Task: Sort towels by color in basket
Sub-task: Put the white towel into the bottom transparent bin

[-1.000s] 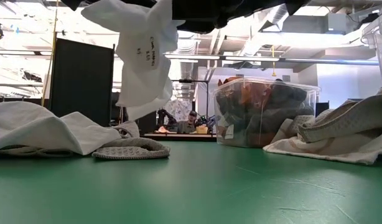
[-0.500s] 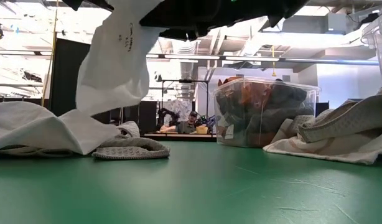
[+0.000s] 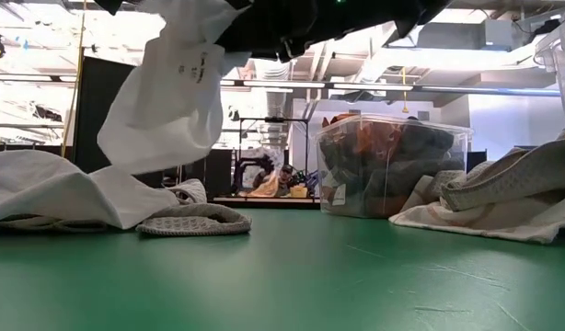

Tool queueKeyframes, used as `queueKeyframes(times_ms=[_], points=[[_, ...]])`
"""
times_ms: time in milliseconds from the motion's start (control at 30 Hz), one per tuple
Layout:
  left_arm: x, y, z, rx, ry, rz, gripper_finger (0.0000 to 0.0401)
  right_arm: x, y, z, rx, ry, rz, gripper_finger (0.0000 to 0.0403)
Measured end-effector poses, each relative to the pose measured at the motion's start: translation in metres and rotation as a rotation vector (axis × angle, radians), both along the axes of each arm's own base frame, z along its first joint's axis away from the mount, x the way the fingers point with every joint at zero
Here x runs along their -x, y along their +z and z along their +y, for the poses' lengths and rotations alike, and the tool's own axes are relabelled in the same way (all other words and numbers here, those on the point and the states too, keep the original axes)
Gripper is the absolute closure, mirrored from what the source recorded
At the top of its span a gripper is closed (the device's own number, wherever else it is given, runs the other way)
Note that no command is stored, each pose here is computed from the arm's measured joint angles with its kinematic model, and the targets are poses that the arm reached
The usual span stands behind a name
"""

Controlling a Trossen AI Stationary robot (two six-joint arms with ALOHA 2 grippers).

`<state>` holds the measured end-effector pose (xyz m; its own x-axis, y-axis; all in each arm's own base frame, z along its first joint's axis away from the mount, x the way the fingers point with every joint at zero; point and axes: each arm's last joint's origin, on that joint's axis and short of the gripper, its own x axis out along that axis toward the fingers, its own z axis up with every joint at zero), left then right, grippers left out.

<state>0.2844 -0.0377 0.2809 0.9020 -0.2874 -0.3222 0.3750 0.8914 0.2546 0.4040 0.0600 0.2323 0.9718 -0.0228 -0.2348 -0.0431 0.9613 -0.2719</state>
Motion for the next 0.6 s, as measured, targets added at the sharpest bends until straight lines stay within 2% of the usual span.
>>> queueKeyframes(times_ms=[67,333,600], points=[[0.0,0.0,0.0,0.001,-0.002,0.001,0.0378,0.001,-0.001,0.0,0.0,-0.001,0.016,0.0324],[0.011,0.009,0.001,0.01,-0.003,0.005,0.0295,0.008,0.005,0.0,0.03,-0.065,0.074,0.0325],[0.048,0.032,-0.004,0.027,-0.003,0.01,0.023,0.051,0.044,0.005,0.037,-0.16,0.197,0.0325]])
